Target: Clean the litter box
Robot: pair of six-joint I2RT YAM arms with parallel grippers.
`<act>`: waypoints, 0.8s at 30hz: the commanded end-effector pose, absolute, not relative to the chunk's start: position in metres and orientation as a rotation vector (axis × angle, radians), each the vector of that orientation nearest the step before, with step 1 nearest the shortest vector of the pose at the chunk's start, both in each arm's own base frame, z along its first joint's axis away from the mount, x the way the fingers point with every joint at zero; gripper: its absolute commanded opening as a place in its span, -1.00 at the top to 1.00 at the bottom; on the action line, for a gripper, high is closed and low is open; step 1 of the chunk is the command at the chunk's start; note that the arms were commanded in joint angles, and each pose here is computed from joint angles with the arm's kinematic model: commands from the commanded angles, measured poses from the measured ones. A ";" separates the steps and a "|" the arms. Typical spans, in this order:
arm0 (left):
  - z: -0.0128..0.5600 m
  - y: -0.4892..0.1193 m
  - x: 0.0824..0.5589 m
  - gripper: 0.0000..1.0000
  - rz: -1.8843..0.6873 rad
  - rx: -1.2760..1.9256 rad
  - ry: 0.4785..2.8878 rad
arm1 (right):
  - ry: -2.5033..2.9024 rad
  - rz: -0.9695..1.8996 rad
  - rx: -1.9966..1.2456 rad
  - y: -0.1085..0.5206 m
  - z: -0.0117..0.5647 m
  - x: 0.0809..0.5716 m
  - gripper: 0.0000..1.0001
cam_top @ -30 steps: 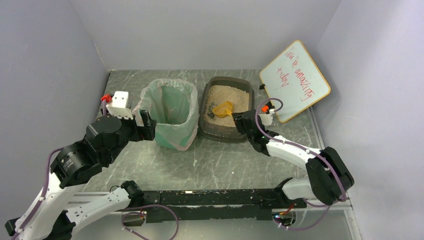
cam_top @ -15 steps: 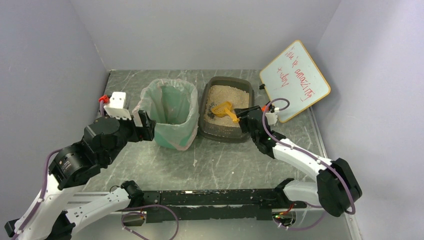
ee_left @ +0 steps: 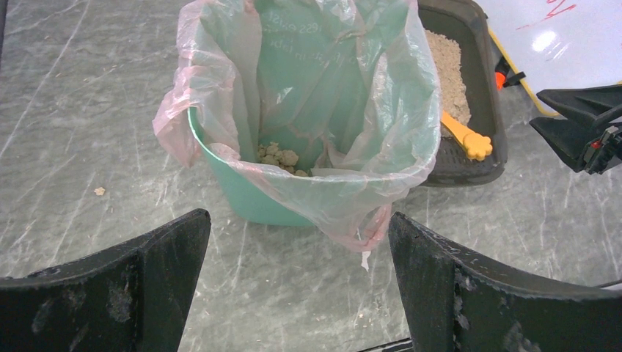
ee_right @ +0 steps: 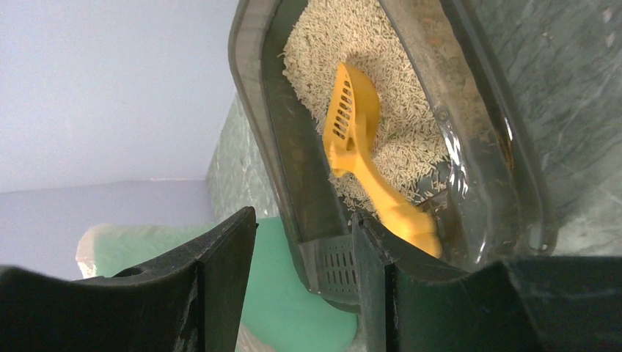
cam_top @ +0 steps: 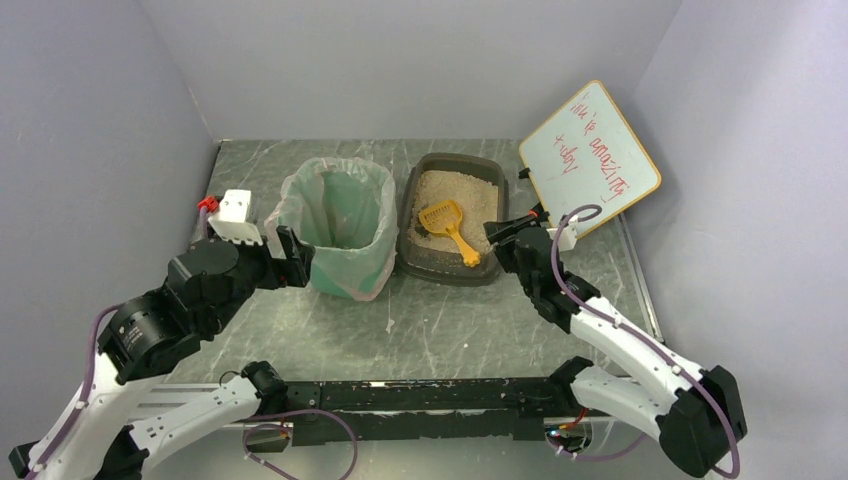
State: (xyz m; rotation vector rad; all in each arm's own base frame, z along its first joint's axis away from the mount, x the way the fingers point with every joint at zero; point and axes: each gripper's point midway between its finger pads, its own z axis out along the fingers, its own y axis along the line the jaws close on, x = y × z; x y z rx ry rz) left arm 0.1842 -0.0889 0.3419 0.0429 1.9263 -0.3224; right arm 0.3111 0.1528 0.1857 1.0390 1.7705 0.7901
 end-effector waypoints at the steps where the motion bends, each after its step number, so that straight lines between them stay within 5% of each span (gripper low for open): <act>1: 0.343 -0.099 0.183 -0.94 -0.397 0.033 1.913 | 1.800 0.697 0.911 0.140 0.188 0.302 -0.08; 14: 0.341 -0.094 0.175 -0.94 -0.418 0.043 1.910 | 1.918 0.518 0.267 0.137 0.241 0.271 -0.39; 21: 0.347 -0.090 0.175 -0.94 -0.409 0.038 1.883 | 1.957 0.379 0.220 0.112 0.257 0.256 -0.99; 24: 0.354 -0.091 0.176 -0.94 -0.409 0.045 1.877 | 1.940 0.380 0.285 0.100 0.269 0.245 -1.00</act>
